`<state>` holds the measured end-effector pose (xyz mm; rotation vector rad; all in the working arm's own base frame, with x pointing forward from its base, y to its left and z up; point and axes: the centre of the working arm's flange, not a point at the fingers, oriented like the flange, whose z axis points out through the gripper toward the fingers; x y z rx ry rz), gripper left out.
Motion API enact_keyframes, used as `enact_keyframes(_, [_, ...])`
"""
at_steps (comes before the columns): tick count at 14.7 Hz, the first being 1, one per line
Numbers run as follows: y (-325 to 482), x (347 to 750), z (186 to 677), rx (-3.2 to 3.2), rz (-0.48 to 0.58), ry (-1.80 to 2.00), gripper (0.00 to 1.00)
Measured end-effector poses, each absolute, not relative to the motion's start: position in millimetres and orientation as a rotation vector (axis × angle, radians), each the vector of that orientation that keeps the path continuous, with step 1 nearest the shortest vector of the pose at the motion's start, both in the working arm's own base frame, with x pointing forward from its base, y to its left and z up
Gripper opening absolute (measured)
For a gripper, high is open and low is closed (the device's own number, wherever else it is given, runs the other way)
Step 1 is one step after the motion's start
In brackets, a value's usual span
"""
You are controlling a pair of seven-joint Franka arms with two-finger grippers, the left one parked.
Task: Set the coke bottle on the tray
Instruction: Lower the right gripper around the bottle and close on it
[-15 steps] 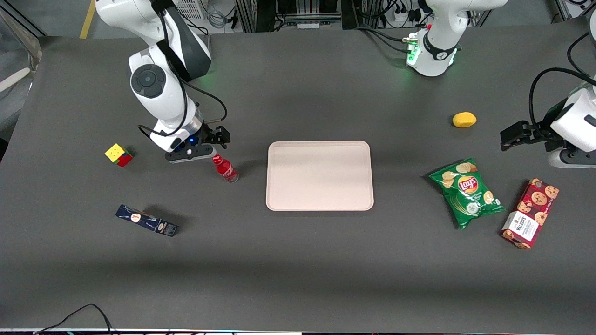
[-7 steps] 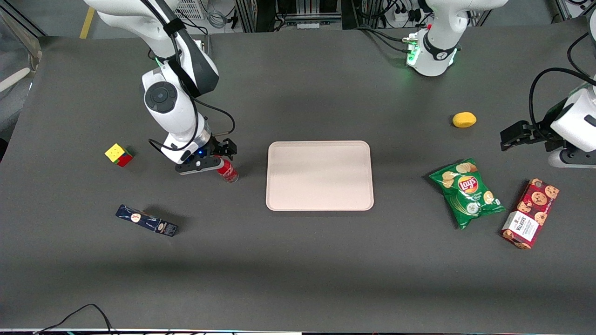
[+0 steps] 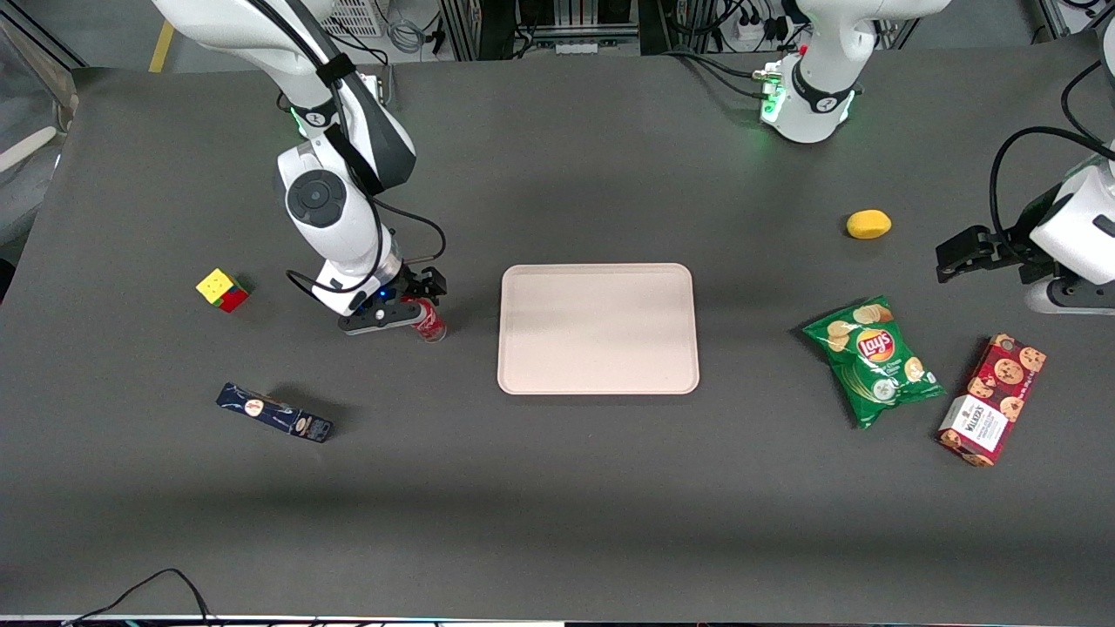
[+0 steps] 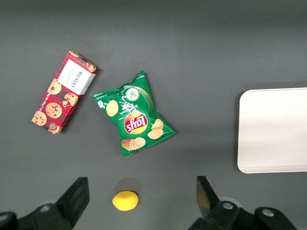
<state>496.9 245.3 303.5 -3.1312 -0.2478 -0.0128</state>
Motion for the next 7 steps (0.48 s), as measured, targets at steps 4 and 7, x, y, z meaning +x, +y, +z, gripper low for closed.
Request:
enact_keyframes(4, [243.3,491.9,291.3,-3.13,-0.018,-0.222,1.0])
enact_keyframes(7, [242.4,488.5,286.8,-3.131,-0.013,-0.221,1.0])
